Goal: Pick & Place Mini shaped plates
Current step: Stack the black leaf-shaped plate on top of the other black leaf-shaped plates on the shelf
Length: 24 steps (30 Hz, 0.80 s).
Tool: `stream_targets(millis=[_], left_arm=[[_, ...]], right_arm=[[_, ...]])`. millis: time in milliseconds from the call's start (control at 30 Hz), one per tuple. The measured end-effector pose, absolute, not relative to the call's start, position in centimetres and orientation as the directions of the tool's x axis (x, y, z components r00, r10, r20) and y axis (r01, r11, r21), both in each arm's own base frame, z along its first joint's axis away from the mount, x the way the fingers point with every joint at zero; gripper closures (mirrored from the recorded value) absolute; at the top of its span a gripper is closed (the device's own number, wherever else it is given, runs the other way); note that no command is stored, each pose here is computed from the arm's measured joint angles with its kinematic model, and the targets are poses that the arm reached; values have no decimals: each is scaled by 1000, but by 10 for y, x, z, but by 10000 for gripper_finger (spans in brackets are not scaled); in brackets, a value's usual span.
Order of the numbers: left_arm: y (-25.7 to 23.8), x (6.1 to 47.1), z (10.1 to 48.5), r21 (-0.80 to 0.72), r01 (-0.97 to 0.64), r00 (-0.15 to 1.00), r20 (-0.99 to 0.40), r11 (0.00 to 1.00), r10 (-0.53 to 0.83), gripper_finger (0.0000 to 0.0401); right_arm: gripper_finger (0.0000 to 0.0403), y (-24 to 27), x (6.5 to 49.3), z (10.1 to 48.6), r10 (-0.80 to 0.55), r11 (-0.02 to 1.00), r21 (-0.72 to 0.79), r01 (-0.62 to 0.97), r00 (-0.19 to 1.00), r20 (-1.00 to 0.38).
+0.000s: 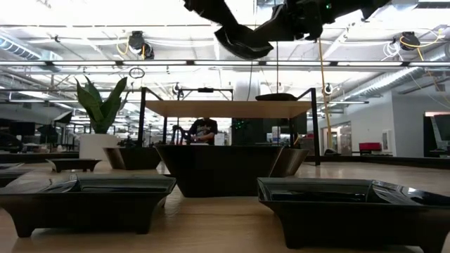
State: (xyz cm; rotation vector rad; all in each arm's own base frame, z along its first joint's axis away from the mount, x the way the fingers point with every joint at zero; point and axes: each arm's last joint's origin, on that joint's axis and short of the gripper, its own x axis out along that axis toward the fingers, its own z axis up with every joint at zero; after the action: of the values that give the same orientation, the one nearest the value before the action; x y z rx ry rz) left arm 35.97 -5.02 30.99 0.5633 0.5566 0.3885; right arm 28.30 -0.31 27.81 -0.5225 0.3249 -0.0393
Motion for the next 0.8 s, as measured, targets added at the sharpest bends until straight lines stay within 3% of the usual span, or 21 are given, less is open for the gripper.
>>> stream_targets(millis=[333, 433, 600, 800], left_arm=[[-79, 358, 326, 555, -217, 867, -269, 803, 420, 208], [-87, 349, 335, 558, -217, 878, -248, 801, 410, 172], [-89, 334, 343, 571, -267, 842, -254, 777, 476, 144], [-77, 318, 343, 537, -320, 776, -324, 780, 542, 143]], right_arm=[[403, -2, 283, 275, -98, 874, -481, -72, 942, -320], [403, -7, 280, 279, -151, 863, -504, -26, 940, -306], [403, -38, 278, 307, -357, 816, -558, 152, 892, -278], [403, -102, 262, 353, -416, 855, -469, 221, 832, -366]])
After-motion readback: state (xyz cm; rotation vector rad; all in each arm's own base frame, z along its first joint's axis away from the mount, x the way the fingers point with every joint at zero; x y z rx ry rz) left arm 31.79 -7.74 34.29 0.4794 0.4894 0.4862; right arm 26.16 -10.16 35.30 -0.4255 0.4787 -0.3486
